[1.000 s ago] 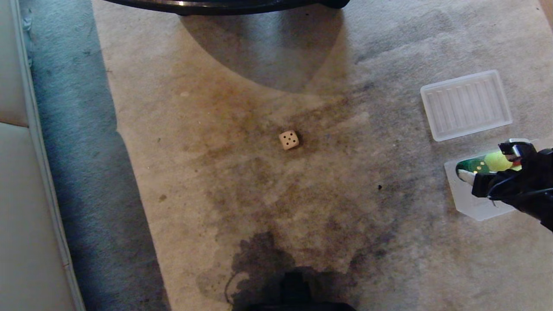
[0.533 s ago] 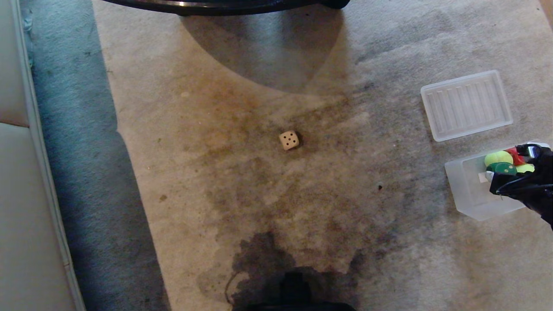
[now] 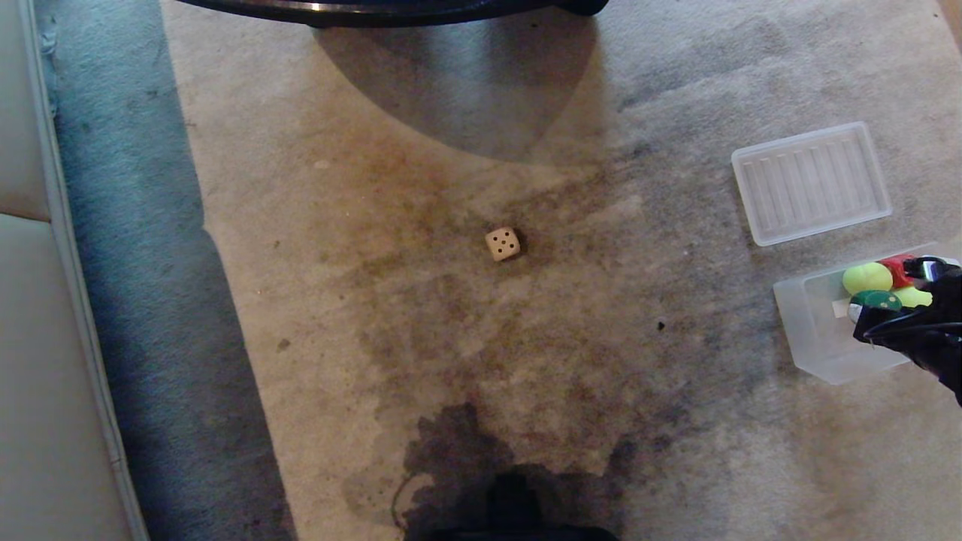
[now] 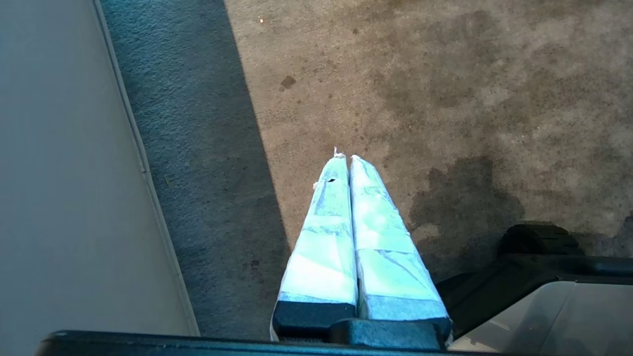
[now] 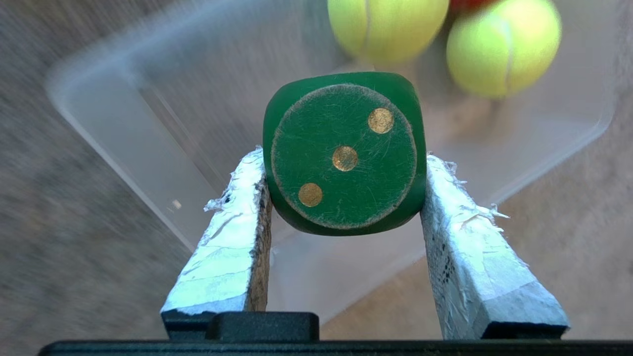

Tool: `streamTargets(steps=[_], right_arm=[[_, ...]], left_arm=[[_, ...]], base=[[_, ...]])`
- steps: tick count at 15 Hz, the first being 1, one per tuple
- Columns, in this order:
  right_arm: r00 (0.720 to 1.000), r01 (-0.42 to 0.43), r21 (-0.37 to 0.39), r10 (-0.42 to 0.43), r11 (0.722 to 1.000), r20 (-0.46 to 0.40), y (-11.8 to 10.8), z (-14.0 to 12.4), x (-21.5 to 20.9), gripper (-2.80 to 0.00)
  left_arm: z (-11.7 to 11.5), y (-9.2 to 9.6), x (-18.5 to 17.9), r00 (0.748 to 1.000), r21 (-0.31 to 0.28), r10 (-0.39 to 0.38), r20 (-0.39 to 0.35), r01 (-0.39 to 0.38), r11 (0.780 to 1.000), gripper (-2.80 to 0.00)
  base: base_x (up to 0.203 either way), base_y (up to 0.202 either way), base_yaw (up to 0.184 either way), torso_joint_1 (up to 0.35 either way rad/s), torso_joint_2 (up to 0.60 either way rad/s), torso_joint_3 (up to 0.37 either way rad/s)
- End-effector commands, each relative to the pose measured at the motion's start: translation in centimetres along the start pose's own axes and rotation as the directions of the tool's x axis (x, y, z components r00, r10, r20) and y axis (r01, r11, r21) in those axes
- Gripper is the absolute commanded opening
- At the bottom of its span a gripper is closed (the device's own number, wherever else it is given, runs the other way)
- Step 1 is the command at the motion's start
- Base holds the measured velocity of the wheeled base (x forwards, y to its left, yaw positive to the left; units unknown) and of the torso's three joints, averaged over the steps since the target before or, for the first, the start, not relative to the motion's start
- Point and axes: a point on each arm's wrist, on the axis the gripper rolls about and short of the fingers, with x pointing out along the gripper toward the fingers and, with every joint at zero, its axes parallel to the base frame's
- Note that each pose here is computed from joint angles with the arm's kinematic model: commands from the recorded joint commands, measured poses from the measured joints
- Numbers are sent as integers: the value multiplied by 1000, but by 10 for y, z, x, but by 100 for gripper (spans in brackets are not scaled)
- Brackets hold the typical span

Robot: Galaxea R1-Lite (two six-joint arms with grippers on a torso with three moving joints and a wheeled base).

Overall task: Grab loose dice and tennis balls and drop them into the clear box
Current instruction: Put the toys in the box

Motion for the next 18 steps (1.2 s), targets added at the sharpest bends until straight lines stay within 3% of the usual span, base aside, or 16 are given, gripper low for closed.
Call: streamTargets(steps=[1, 4, 7, 11, 16, 18], right_arm=[[999, -36, 5, 36, 999, 29, 2, 12, -15, -280], [991, -135, -6, 135, 991, 27, 4, 21, -47, -280], [986, -167, -2, 167, 986, -24, 5, 19, -59, -280], [975, -221, -21, 222, 975, 12, 6, 54, -164, -280], [939, -332, -46, 325, 942, -116, 16, 8, -266, -280], [923, -377, -64, 369, 924, -109, 19, -1, -292, -280]], left_arm=[[0, 0, 0, 1000, 0, 1, 0, -1, 1000, -280], [0, 0, 0, 1000, 0, 0, 0, 0, 1000, -280], [0, 0, 0, 1000, 0, 2, 0, -2, 1000, -280], [0, 0, 0, 1000, 0, 2, 0, -2, 1000, -280], [0, 0, 0, 1000, 0, 1, 0, -1, 1000, -280], [0, 0, 0, 1000, 0, 2, 0, -2, 1000, -280]], base=[[0, 0, 0, 0, 0, 0], [0, 0, 0, 0, 0, 0], [0, 0, 0, 0, 0, 0], [0, 0, 0, 0, 0, 0], [0, 0, 0, 0, 0, 0], [0, 0, 0, 0, 0, 0]])
